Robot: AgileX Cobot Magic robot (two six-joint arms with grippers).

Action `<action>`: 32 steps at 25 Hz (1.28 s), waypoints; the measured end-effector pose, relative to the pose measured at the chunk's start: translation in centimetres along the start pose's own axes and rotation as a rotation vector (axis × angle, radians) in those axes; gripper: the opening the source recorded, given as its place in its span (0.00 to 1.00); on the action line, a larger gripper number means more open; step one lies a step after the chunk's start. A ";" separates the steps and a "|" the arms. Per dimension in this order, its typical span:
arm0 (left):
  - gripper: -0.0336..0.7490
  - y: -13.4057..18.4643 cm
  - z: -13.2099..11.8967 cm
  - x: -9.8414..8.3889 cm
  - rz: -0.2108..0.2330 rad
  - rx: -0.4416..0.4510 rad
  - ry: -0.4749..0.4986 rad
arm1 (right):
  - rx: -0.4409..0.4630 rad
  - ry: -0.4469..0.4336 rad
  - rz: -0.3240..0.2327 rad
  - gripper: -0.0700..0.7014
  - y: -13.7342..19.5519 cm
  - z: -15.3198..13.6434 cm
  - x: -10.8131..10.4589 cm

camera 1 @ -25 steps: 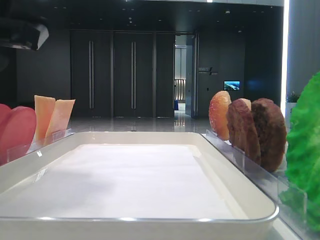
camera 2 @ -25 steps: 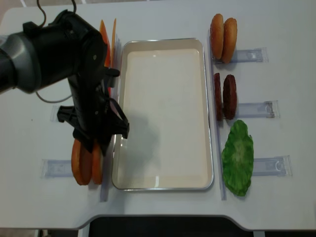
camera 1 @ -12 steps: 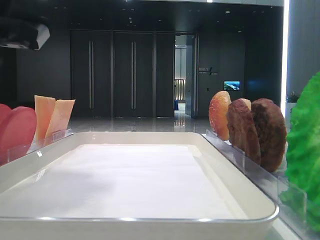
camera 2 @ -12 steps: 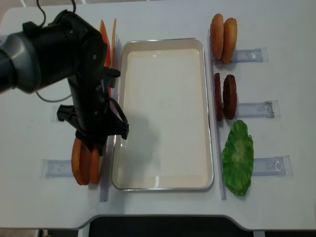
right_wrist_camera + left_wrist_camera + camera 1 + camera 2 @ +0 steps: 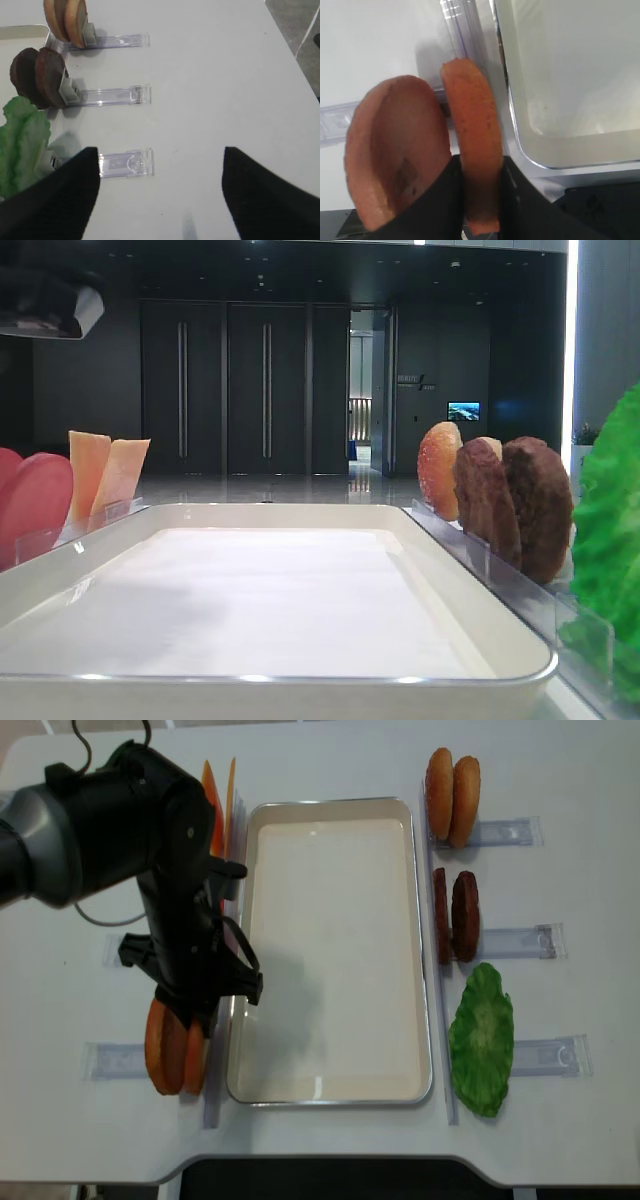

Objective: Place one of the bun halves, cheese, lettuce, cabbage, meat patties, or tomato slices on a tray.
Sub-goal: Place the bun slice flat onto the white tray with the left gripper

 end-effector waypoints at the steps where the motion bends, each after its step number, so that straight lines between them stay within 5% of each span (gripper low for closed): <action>1: 0.23 0.0 0.0 0.0 -0.001 -0.001 0.001 | 0.000 0.000 0.000 0.73 0.0 0.0 0.0; 7: 0.23 0.7 0.7 0.5 0.004 -0.012 0.026 | 0.000 0.000 0.000 0.73 0.0 0.0 0.0; 13: 0.22 2.8 0.5 3.0 0.081 0.014 0.070 | 0.000 0.000 0.000 0.73 0.0 0.0 0.0; 19: 0.22 3.2 2.6 4.4 0.121 -0.066 0.126 | 0.000 0.000 0.000 0.73 0.0 0.0 0.0; 32: 0.22 2.6 5.7 3.3 0.144 -0.121 0.236 | 0.000 0.000 0.000 0.73 0.0 0.0 0.0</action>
Point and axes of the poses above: a point on each arm's last joint axis where the gripper is mounted, z pointing back along that axis away from the gripper, x along the wrist's bending axis when the last joint is at zero, y = z × x, the point moved 5 cm from there along -z, pointing out along that axis toward the gripper, and after that the axes turned 13 degrees about z, right-handed, at the moved point
